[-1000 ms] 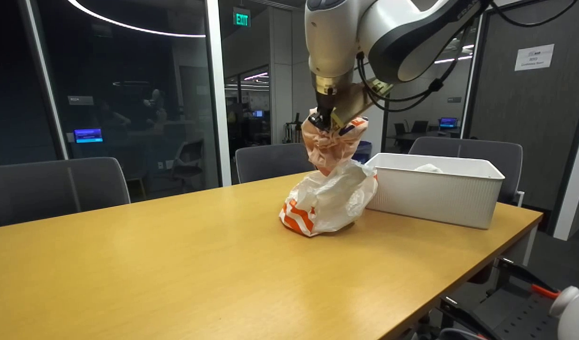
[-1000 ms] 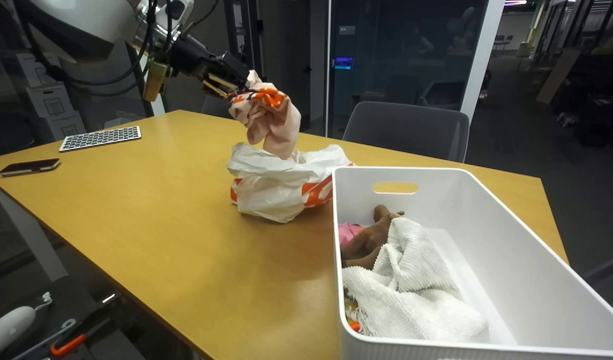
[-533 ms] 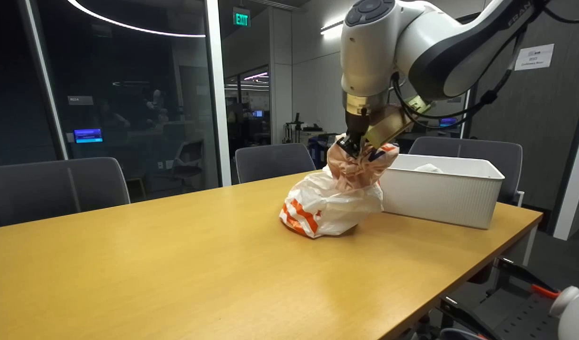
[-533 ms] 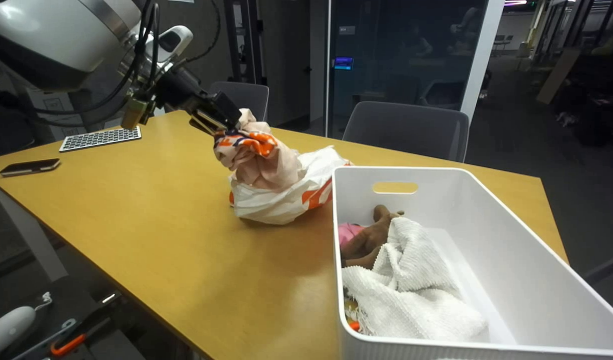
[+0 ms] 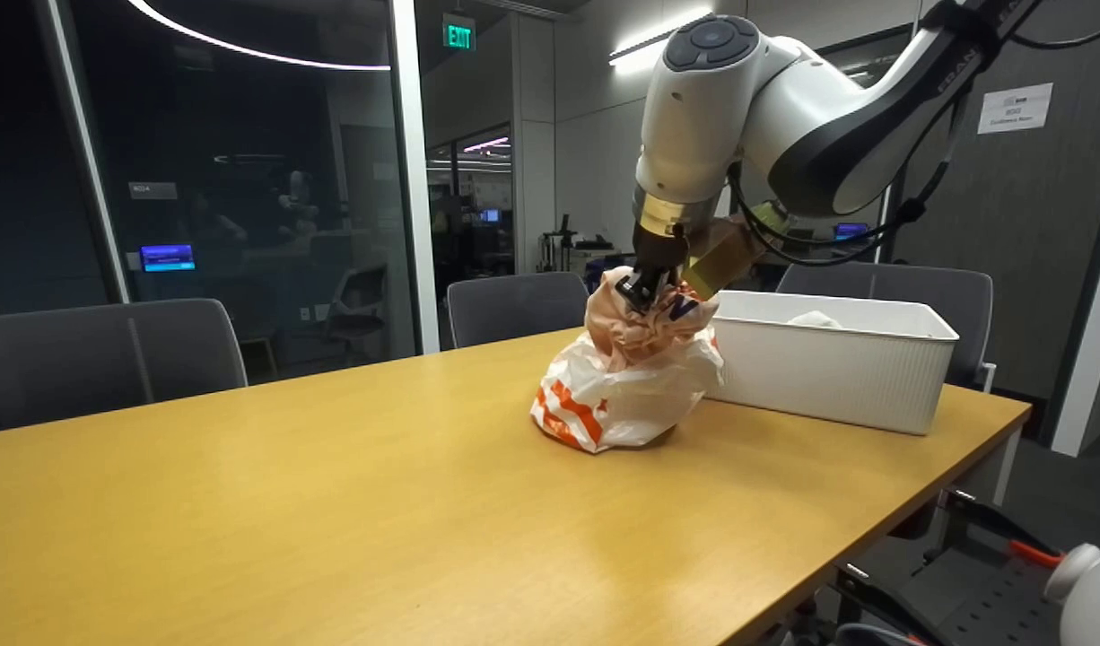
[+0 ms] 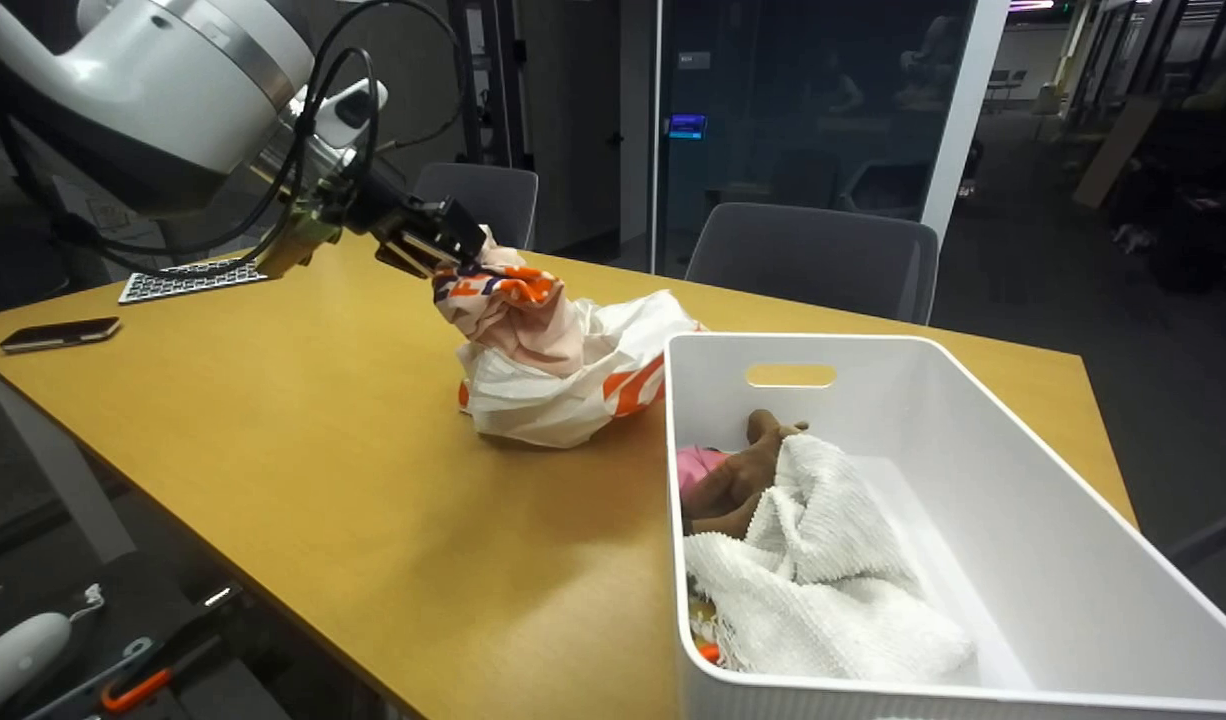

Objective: Pick up the cloth in the bag and put it the box and pick up the cloth on the table and put it in the bag

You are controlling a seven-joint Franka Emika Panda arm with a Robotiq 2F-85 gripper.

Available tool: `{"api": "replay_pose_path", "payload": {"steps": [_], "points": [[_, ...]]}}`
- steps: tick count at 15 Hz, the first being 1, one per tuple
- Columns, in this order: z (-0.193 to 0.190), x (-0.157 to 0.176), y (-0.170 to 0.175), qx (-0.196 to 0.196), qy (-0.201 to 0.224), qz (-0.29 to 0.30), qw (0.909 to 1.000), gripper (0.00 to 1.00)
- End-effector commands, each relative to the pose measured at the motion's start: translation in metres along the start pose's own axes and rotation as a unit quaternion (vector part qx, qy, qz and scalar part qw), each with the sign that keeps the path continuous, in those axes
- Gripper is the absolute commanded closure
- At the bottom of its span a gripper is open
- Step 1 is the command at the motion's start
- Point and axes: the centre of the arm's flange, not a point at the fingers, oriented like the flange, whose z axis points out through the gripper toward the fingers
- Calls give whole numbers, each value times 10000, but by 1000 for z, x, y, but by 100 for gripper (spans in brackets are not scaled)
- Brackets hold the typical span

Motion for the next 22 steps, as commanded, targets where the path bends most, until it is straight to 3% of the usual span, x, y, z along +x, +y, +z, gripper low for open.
{"api": "replay_pose_path", "payload": {"steps": [1, 7, 12, 16, 19, 22], "points": [[16, 18, 4, -53, 196, -308, 9993, 95], [76, -14, -2, -27, -157, -614, 9980, 95], [100, -18, -19, 140, -280, -1238, 9918, 95], [111, 18, -24, -158, 328, -1559, 9871, 95], [125, 34, -14, -295, 459, -1605, 9855, 95], [146, 29, -10, -216, 402, -1522, 9873, 95]]}}
